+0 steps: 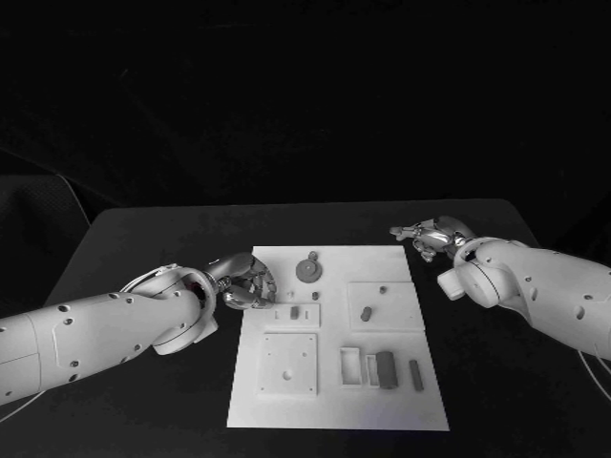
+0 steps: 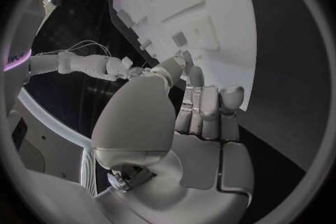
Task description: Assemble the parts on the task board
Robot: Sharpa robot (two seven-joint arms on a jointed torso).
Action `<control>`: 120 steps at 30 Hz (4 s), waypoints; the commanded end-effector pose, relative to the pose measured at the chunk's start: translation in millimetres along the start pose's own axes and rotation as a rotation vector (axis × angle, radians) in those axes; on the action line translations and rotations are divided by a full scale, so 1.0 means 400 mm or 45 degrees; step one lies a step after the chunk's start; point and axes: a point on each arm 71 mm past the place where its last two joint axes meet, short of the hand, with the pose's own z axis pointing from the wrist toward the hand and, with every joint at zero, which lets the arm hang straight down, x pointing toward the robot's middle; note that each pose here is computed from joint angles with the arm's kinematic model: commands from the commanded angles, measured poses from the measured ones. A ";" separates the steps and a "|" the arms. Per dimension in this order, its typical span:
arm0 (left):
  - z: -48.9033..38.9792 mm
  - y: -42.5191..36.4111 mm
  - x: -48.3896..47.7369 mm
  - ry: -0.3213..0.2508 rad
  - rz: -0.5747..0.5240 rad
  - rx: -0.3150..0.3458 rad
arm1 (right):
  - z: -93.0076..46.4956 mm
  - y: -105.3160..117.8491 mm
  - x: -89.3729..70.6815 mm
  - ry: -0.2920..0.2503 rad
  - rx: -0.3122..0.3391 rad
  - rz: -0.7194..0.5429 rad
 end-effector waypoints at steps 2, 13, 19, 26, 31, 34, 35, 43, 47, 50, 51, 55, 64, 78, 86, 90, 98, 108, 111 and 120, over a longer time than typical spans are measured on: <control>-0.011 0.009 0.011 -0.022 -0.081 -0.088 | 0.000 0.001 0.003 0.017 -0.007 -0.007; -0.017 -0.006 0.028 -0.044 -0.110 -0.143 | 0.000 0.000 0.001 0.015 -0.004 -0.007; -0.010 -0.017 0.032 -0.055 -0.077 -0.125 | -0.001 -0.001 0.001 0.015 -0.004 -0.007; 0.001 -0.026 0.047 -0.011 -0.046 -0.138 | -0.001 -0.001 0.000 0.015 -0.003 -0.007; 0.003 -0.026 0.053 0.009 -0.045 -0.160 | -0.001 -0.002 -0.001 0.018 -0.001 -0.008; 0.004 -0.025 0.054 0.012 -0.033 -0.161 | -0.001 -0.003 -0.001 0.017 -0.001 -0.008; 0.005 -0.025 0.055 0.013 -0.024 -0.159 | -0.001 -0.003 -0.001 0.016 -0.001 -0.008; 0.008 -0.028 0.060 0.023 0.004 -0.153 | -0.001 -0.002 -0.001 0.017 -0.001 -0.008; 0.009 -0.027 0.061 0.023 0.011 -0.151 | -0.001 -0.002 -0.001 0.017 -0.001 -0.008; 0.010 -0.029 0.064 0.019 0.037 -0.138 | -0.001 -0.002 -0.001 0.018 -0.001 -0.008; 0.010 -0.030 0.066 0.020 0.052 -0.131 | -0.001 -0.002 -0.001 0.017 -0.001 -0.008; 0.014 -0.032 0.070 0.026 0.060 -0.127 | -0.001 -0.002 -0.001 0.018 -0.001 -0.008; 0.017 -0.028 0.075 0.035 0.073 -0.123 | -0.001 -0.004 -0.001 0.022 0.005 -0.008; 0.018 -0.020 0.074 0.046 0.069 -0.133 | -0.001 -0.006 0.000 0.026 0.009 -0.009; 0.020 -0.020 0.075 0.052 0.067 -0.127 | -0.001 -0.006 0.001 0.027 0.009 -0.009; 0.022 -0.022 0.076 0.054 0.068 -0.121 | -0.001 -0.006 0.000 0.026 0.009 -0.009; 0.024 -0.025 0.076 0.046 0.073 -0.113 | -0.001 -0.007 0.000 0.027 0.010 -0.009; 0.028 -0.030 0.084 0.076 0.101 -0.121 | -0.001 -0.006 0.001 0.027 0.010 -0.009; 0.028 -0.029 0.083 0.075 0.110 -0.123 | -0.001 -0.007 0.001 0.028 0.010 -0.009; 0.029 -0.029 0.083 0.076 0.111 -0.126 | -0.001 -0.007 0.001 0.027 0.011 -0.009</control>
